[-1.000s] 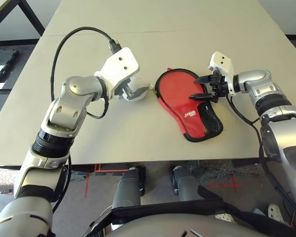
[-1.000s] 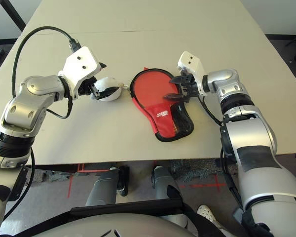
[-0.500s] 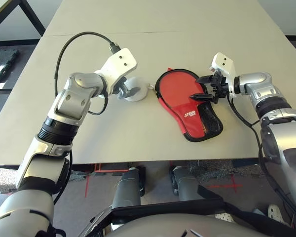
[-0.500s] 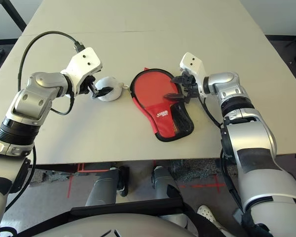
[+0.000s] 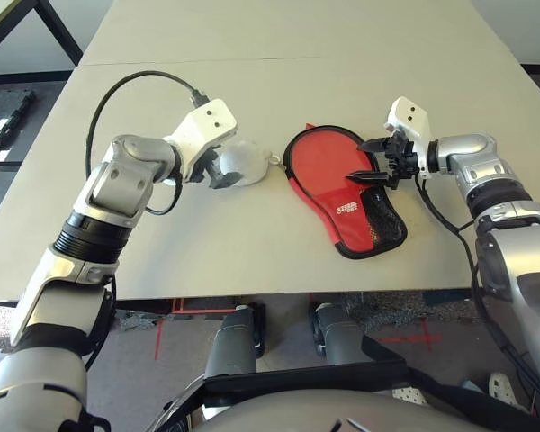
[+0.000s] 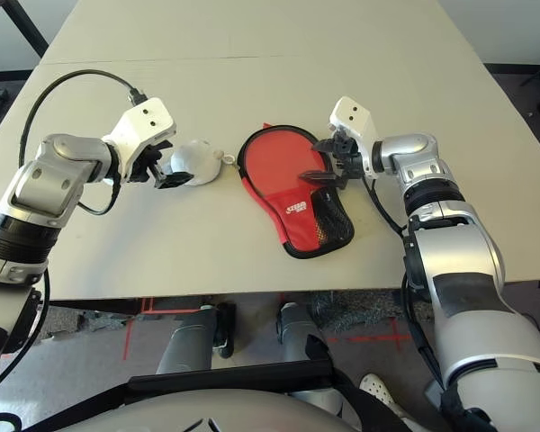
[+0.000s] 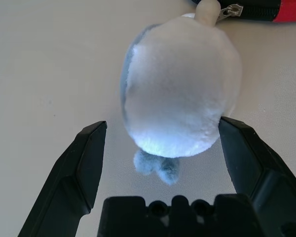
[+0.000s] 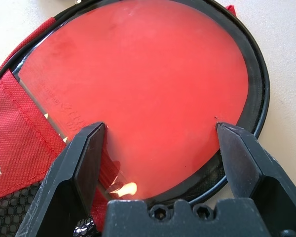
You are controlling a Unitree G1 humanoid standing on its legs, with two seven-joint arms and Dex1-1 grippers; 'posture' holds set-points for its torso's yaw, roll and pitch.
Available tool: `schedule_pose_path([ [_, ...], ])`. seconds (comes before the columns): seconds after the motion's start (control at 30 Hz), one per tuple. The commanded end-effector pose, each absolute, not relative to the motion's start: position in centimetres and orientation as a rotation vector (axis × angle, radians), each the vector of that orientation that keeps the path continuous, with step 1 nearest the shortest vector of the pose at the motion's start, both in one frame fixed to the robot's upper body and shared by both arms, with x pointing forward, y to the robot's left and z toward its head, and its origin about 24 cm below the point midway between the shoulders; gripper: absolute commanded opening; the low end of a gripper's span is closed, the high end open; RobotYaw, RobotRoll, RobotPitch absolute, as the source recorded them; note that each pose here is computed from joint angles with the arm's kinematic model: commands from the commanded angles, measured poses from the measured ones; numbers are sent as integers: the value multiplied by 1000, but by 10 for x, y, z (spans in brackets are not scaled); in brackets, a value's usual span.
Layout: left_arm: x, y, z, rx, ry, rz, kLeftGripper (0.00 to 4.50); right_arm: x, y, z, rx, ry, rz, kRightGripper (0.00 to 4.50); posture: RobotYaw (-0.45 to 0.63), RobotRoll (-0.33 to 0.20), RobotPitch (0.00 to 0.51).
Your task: Store the ping-pong paddle in its case and zip it.
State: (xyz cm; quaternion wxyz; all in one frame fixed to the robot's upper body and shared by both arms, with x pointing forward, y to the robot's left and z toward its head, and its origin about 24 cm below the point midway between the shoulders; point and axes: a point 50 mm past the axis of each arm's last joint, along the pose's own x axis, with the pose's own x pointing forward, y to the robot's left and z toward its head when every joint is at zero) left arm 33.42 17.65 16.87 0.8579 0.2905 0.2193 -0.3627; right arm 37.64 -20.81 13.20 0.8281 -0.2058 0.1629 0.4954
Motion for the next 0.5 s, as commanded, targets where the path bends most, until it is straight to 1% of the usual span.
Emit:
schedule_pose_path([
  [0.03,335,173,157,568,489,-769,4500,367,-218,108,-434,466,1039,4463,26,0,228],
  [0.13,336,167,156,541,478,-781,4500,367,-219,107,-432,468,1035,4463,21,0,229],
  [0.2,336,161,156,526,463,-802,4111,367,-220,107,-432,471,1029,4500,18,0,231],
  [0.27,336,158,156,506,458,-812,3526,366,-221,106,-432,474,1025,4500,16,0,231],
  [0.33,336,156,156,504,457,-824,2830,366,-222,106,-432,474,1024,4500,14,0,232],
  [0.4,336,156,159,509,452,-826,2024,366,-222,105,-431,476,1022,4500,13,0,232],
  [0.43,337,156,161,511,447,-825,1705,366,-222,105,-431,477,1021,4500,12,0,232],
  [0.47,338,157,162,512,443,-822,1246,366,-222,105,-431,478,1021,4500,12,0,231],
  [0.5,339,157,165,513,436,-817,989,366,-222,104,-430,478,1021,4500,13,0,231],
])
